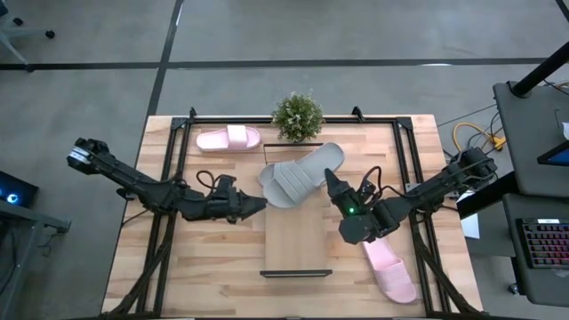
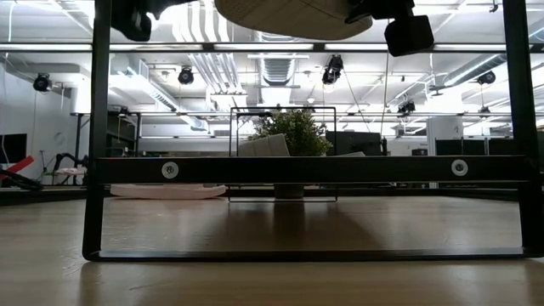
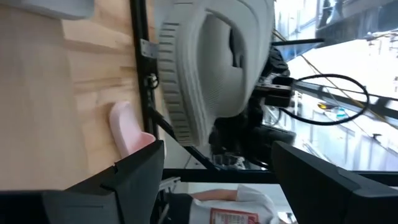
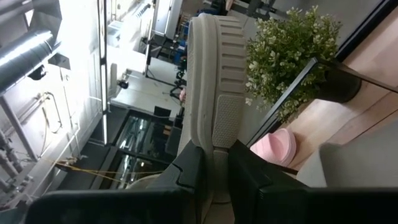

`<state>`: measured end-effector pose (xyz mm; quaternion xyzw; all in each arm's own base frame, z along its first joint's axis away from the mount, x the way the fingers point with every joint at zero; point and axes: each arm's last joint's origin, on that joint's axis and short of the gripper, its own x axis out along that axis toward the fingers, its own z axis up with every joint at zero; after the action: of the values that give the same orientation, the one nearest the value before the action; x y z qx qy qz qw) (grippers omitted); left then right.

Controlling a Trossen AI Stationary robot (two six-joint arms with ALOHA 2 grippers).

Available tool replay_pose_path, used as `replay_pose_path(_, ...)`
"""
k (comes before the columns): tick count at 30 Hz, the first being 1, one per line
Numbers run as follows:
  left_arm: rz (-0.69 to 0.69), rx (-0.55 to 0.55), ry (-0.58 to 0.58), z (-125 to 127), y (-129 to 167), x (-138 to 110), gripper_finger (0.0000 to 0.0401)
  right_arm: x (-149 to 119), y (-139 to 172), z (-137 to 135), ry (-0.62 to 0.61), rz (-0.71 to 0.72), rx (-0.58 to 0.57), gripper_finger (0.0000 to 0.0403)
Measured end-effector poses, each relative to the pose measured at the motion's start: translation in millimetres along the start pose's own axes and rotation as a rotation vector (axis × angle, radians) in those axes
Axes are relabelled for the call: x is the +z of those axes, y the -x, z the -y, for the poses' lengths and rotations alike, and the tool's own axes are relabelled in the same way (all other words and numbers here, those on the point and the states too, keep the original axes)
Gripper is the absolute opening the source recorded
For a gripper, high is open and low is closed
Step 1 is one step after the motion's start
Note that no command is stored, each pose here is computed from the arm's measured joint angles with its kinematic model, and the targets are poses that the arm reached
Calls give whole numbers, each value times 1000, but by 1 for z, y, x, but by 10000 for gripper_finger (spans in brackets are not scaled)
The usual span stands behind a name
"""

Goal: Pick and place slides into the shelf
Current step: Put the gray slide on the shelf

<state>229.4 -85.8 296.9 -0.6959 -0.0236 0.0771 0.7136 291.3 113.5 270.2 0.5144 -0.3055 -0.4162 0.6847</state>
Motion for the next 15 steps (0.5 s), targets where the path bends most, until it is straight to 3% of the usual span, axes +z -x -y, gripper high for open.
replay_pose_path(15, 78, 17, -9, -9, -9, -3, 281, 0, 0, -2, -14, -3, 0, 38)
